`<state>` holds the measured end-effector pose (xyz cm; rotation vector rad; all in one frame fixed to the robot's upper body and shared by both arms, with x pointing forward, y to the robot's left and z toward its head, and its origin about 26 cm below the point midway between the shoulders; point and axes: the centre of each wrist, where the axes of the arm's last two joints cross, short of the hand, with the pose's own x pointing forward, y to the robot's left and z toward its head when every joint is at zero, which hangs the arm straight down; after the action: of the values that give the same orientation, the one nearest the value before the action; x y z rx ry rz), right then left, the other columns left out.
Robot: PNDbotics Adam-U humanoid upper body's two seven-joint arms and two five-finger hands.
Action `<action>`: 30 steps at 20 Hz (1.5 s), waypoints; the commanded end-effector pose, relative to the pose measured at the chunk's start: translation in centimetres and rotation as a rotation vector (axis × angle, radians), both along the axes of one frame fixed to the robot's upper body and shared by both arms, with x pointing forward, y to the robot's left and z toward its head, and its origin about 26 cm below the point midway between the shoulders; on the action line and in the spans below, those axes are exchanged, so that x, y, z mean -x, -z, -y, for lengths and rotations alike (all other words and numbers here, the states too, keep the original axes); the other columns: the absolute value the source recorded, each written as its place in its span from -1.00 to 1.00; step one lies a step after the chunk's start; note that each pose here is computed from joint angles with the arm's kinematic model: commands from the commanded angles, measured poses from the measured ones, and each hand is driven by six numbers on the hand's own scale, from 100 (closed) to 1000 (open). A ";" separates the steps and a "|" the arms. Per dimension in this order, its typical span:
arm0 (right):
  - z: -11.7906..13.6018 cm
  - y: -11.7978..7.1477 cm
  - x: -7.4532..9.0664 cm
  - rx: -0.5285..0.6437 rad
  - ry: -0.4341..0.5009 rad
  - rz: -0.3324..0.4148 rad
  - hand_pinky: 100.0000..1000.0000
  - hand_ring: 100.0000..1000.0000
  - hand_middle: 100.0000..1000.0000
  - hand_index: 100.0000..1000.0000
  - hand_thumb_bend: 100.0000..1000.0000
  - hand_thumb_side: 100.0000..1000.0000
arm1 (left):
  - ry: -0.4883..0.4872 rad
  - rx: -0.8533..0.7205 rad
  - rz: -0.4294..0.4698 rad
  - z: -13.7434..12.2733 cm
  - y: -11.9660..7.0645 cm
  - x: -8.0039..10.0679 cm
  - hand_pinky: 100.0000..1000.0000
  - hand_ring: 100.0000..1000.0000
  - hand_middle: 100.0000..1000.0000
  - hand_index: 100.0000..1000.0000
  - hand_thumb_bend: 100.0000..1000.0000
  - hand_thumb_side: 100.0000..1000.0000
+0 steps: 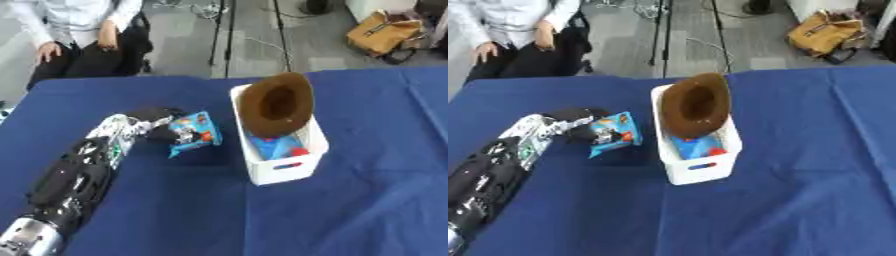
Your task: Pick up objects on the table and place them in the box.
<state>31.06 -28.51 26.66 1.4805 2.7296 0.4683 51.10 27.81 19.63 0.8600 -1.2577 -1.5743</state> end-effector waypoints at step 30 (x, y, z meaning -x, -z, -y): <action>-0.2 -0.7 0.4 -0.013 -0.039 0.027 0.56 0.41 0.17 0.19 -1.00 0.84 | -0.023 -0.042 -0.078 -1.1 -2.4 -0.3 1.00 1.00 1.00 1.00 0.59 1.00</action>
<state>31.09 -28.39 26.56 1.4547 2.7600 0.4996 51.36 27.89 20.56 0.7802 -1.1827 -1.6017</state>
